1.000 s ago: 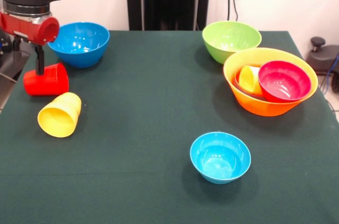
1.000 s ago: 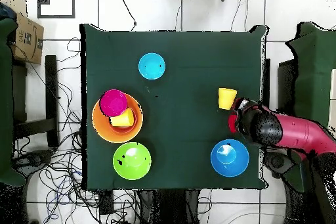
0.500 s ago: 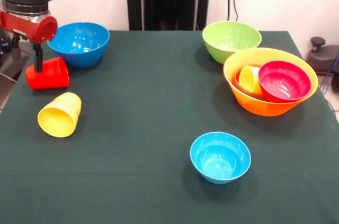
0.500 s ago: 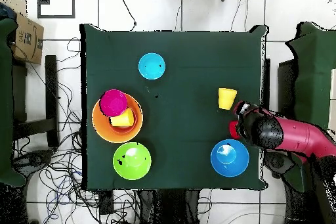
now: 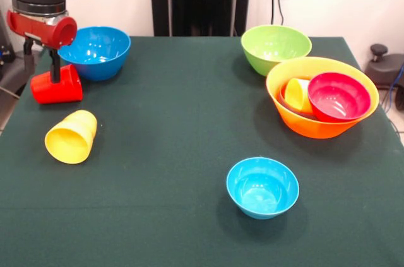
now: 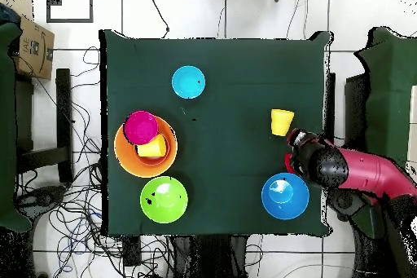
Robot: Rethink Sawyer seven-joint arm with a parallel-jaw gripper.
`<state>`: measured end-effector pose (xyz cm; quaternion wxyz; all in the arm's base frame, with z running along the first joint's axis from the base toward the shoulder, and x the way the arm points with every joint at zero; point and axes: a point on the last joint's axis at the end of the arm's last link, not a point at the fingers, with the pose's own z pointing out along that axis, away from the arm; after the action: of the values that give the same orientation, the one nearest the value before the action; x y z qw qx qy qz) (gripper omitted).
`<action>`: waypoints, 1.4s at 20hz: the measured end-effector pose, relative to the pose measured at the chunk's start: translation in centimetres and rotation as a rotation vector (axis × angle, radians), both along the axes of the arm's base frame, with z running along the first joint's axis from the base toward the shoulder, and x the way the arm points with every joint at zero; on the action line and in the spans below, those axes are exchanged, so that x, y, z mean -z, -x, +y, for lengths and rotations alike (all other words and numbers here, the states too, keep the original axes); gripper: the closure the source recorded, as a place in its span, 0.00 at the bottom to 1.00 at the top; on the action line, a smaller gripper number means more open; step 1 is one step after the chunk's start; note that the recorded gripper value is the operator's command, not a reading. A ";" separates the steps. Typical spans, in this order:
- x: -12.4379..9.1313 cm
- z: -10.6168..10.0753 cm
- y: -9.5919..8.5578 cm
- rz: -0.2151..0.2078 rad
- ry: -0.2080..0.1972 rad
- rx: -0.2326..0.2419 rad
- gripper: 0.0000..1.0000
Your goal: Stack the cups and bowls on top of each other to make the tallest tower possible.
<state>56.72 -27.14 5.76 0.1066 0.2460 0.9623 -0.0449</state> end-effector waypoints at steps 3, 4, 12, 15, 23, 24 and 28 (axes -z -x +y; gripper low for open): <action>-0.9 0.3 0.3 0.013 -0.007 0.012 0.00; -1.5 0.5 0.5 0.026 -0.013 0.024 0.00; -7.6 0.5 0.6 0.117 -0.047 0.129 0.00; -11.0 0.6 0.0 0.118 -0.055 0.170 0.00; -16.2 3.6 -1.4 0.062 -0.044 0.171 0.00; -17.0 4.1 -1.5 0.053 -0.045 0.173 0.00; -20.9 5.6 -1.2 0.023 -0.061 0.210 0.00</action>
<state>57.96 -21.50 26.69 0.0828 0.3481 0.9333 -0.0296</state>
